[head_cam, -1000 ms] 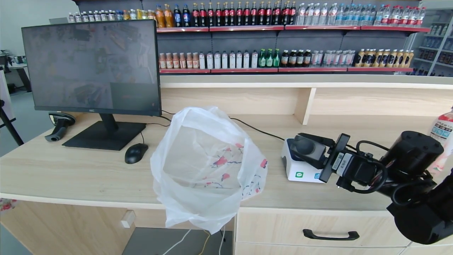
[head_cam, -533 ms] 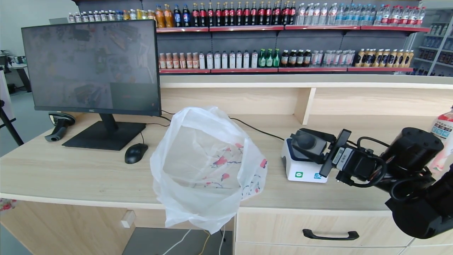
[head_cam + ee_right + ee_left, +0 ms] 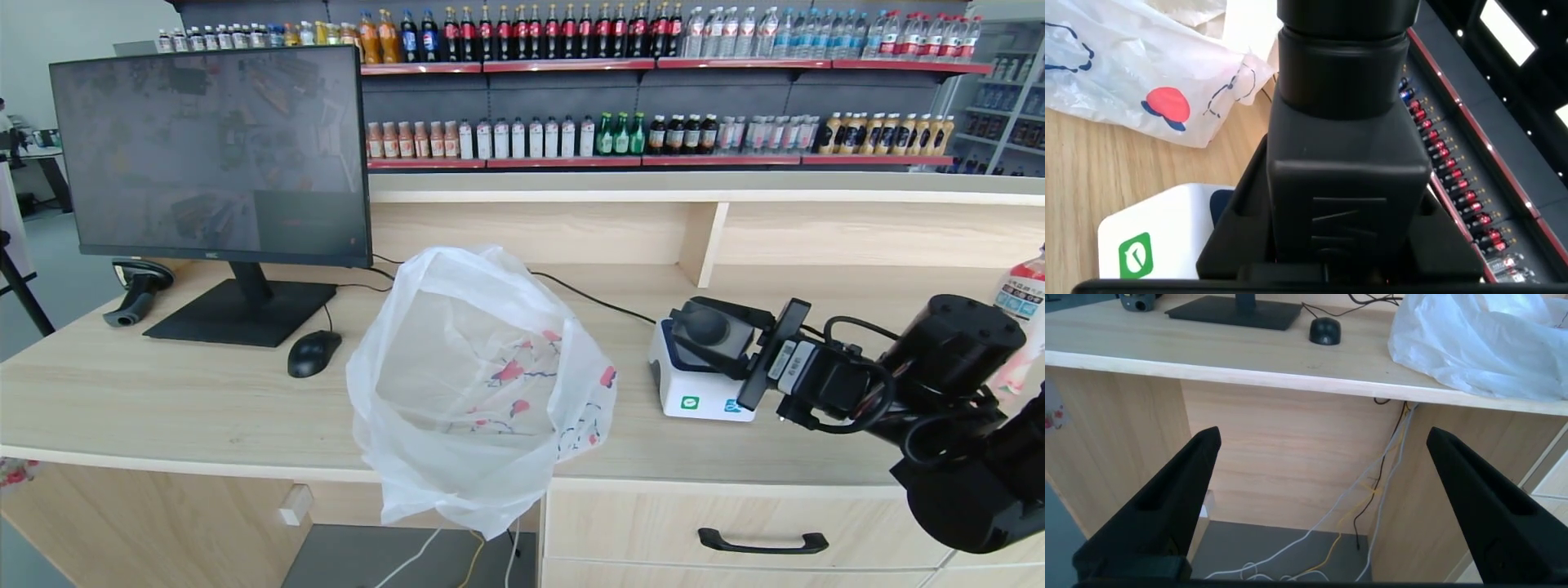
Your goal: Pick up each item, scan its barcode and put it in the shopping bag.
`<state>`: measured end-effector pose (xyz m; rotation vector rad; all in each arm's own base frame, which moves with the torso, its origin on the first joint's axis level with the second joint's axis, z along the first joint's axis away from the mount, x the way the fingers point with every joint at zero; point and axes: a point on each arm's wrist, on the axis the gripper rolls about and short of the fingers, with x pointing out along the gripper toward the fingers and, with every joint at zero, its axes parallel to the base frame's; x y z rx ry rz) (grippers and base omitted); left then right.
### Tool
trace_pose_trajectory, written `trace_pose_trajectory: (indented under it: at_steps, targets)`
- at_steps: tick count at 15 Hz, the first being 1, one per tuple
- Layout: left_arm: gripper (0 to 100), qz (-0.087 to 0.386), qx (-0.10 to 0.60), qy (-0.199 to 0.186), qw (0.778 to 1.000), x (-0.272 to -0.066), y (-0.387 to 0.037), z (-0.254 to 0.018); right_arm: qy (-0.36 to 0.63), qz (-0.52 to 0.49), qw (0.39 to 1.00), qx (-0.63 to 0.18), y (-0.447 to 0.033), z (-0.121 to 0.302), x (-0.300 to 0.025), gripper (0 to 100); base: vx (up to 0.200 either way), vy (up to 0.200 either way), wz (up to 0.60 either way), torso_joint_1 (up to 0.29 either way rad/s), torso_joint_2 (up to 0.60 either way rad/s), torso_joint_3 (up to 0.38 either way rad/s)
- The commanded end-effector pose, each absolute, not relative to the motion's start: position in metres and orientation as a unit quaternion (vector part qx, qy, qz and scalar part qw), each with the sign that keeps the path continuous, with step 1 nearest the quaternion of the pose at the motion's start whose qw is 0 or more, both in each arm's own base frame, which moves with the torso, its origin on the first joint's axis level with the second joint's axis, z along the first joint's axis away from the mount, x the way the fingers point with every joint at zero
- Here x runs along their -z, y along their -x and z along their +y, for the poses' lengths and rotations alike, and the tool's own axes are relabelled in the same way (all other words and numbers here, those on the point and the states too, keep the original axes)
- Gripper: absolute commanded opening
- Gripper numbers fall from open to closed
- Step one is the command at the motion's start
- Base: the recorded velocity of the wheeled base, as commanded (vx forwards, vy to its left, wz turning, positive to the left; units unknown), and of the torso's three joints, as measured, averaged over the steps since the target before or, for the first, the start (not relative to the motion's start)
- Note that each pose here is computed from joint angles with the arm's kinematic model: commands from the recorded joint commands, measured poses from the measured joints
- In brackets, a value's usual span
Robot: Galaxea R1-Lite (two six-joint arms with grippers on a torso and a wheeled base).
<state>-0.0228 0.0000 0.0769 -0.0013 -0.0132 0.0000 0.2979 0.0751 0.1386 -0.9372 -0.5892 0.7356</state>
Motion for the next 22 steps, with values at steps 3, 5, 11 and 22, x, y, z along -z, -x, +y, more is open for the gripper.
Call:
trace_pose_trajectory:
  at_steps: [3,5,11,22]
  targets:
    - [100,-0.006,0.0,0.001,1.0,-0.077,0.023,0.0,0.423,-0.292,0.792,-0.33,-0.291,0.074,-0.157,0,0.0,0.0,0.0,0.0,0.0,0.0]
    - [100,-0.005,0.0,0.001,1.0,-0.077,0.023,0.0,0.411,-0.3,0.797,-0.326,-0.285,0.072,-0.168,0,0.0,0.0,0.0,0.0,0.0,0.0]
    - [100,-0.005,0.0,0.002,1.0,-0.076,0.023,0.0,0.328,-0.297,0.856,-0.267,-0.258,0.083,-0.2,0,0.0,0.0,0.0,0.0,0.0,0.0]
    - [100,-0.004,0.0,0.001,1.0,-0.076,0.023,0.0,0.05,-0.18,0.973,-0.135,-0.263,0.061,-0.192,0,0.0,0.0,0.0,0.0,0.0,0.0]
